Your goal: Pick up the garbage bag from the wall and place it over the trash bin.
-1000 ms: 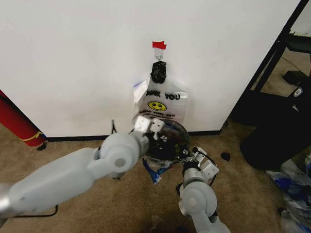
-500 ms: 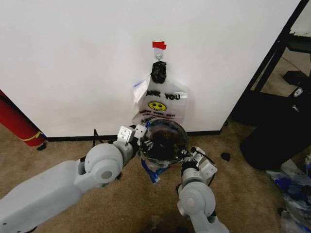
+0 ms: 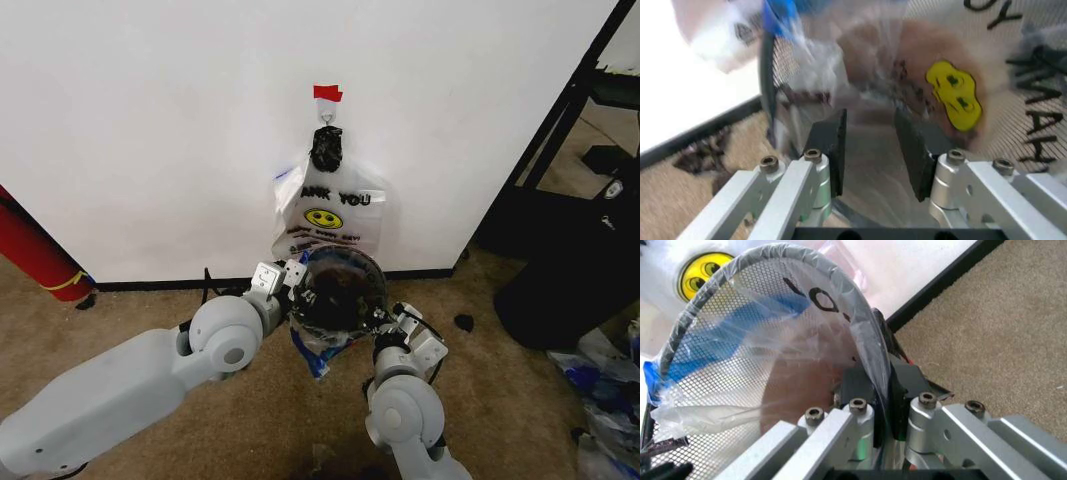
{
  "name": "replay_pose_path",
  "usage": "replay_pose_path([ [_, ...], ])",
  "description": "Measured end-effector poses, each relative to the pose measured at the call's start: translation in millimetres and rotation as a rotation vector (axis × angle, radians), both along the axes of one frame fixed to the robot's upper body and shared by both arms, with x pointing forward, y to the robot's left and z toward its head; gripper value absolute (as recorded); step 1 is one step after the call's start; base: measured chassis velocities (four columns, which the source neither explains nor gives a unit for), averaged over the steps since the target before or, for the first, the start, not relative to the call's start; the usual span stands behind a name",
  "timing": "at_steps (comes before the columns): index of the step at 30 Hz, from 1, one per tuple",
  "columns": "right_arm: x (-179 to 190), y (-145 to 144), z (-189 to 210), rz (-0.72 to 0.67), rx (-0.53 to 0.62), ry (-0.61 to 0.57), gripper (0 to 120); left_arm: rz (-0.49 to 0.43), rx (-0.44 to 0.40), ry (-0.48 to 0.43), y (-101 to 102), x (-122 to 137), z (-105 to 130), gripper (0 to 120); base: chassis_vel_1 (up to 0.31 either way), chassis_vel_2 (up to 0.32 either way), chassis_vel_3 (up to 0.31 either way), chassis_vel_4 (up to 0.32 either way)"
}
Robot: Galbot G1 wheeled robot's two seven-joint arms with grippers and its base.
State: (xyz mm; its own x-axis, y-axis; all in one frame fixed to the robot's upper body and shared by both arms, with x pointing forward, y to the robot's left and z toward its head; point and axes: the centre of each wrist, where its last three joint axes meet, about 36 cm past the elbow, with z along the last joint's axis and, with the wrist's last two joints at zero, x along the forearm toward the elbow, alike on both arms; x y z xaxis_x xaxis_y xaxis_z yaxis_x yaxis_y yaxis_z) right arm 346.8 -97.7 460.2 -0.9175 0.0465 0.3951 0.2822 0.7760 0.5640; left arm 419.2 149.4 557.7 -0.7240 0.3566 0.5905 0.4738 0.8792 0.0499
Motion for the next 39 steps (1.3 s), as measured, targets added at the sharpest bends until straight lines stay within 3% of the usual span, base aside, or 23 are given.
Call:
replay_pose_path([
  [4, 0.4, 0.0, 0.4, 0.000, 0.000, -0.001, 0, 0.020, 0.004, 0.021, -3.2, 2.6, -0.3, 29, 0.000, 0.000, 0.000, 0.000],
  [12, 0.7, 0.3, 1.0, 0.000, 0.002, -0.005, 0, 0.033, 0.082, -0.026, -11.4, 13.7, -2.1, 25, 0.000, 0.000, 0.000, 0.000],
  [20, -1.4, 0.5, 1.7, 0.001, 0.003, -0.006, 0, 0.080, 0.087, 0.011, -15.6, 24.5, -5.3, 21, 0.000, 0.000, 0.000, 0.000],
  [27, -1.4, 0.7, 1.7, 0.003, 0.003, -0.009, 0, 0.127, 0.072, 0.019, -14.1, 28.3, -8.1, 0, 0.000, 0.000, 0.000, 0.000],
  [39, -1.2, 1.8, -1.1, 0.007, -0.002, -0.005, 0, 0.130, 0.031, -0.002, -12.1, 18.4, 2.3, 0, 0.000, 0.000, 0.000, 0.000],
])
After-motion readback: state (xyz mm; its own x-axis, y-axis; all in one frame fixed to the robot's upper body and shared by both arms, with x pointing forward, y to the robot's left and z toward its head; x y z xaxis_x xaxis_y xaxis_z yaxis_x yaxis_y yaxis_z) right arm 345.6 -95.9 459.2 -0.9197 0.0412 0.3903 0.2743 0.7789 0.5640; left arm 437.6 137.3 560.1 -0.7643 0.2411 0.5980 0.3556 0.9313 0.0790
